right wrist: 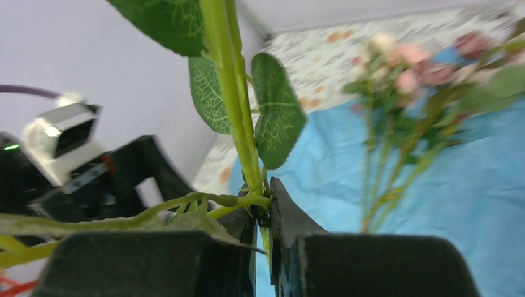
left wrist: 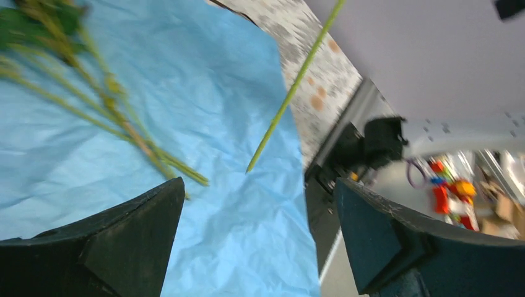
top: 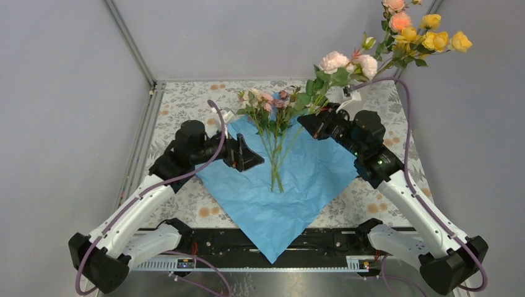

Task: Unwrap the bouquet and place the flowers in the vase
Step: Insert the fake flower into the vase.

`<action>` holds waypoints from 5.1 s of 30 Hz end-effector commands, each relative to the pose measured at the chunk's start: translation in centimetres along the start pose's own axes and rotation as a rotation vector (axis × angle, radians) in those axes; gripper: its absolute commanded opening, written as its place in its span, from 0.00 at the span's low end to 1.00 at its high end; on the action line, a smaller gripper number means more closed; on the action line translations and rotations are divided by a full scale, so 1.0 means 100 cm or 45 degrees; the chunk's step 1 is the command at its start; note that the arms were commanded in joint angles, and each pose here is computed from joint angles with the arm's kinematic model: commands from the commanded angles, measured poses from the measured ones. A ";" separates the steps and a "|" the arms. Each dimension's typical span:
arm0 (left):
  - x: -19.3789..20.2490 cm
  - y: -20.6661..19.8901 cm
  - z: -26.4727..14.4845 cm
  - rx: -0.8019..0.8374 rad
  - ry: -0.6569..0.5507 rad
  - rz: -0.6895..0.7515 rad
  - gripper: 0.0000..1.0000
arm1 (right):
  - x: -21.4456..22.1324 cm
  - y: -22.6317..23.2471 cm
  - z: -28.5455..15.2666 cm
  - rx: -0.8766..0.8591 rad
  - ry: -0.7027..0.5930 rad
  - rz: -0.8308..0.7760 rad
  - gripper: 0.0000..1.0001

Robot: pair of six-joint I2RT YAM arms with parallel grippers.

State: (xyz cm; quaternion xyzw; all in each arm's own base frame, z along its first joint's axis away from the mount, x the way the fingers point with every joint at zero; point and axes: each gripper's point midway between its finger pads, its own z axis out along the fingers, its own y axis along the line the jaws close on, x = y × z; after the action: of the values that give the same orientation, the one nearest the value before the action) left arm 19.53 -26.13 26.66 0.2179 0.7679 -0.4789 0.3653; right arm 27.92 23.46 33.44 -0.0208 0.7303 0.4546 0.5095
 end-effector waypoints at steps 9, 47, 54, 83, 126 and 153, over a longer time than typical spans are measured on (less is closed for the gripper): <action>-0.065 0.078 -0.054 -0.460 -0.338 -0.121 0.99 | -0.128 -0.068 -0.010 0.714 -0.297 -0.667 0.00; -0.072 0.100 -0.077 -0.555 -0.397 -0.145 0.99 | -0.319 -0.207 -0.029 1.188 -0.910 -0.693 0.00; -0.071 0.097 -0.075 -0.530 -0.391 -0.142 0.99 | -0.286 -0.253 -0.017 1.230 -0.807 -0.601 0.00; -0.070 0.095 -0.074 -0.510 -0.387 -0.143 0.99 | -0.211 -0.335 -0.003 1.374 -0.523 -0.416 0.32; -0.059 0.115 -0.065 -0.666 -0.361 -0.263 0.93 | -0.121 -0.172 -0.021 0.574 -0.165 -0.298 0.80; 0.028 0.092 0.138 -0.779 -0.001 -0.081 0.53 | 0.033 -0.163 -0.078 0.550 0.178 0.143 0.70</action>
State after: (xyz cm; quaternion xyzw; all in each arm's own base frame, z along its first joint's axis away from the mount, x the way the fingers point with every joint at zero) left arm 26.23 -32.22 12.54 0.0651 0.9066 -0.2431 0.3387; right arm 29.74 9.89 20.99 0.0906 0.8463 0.3109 0.4230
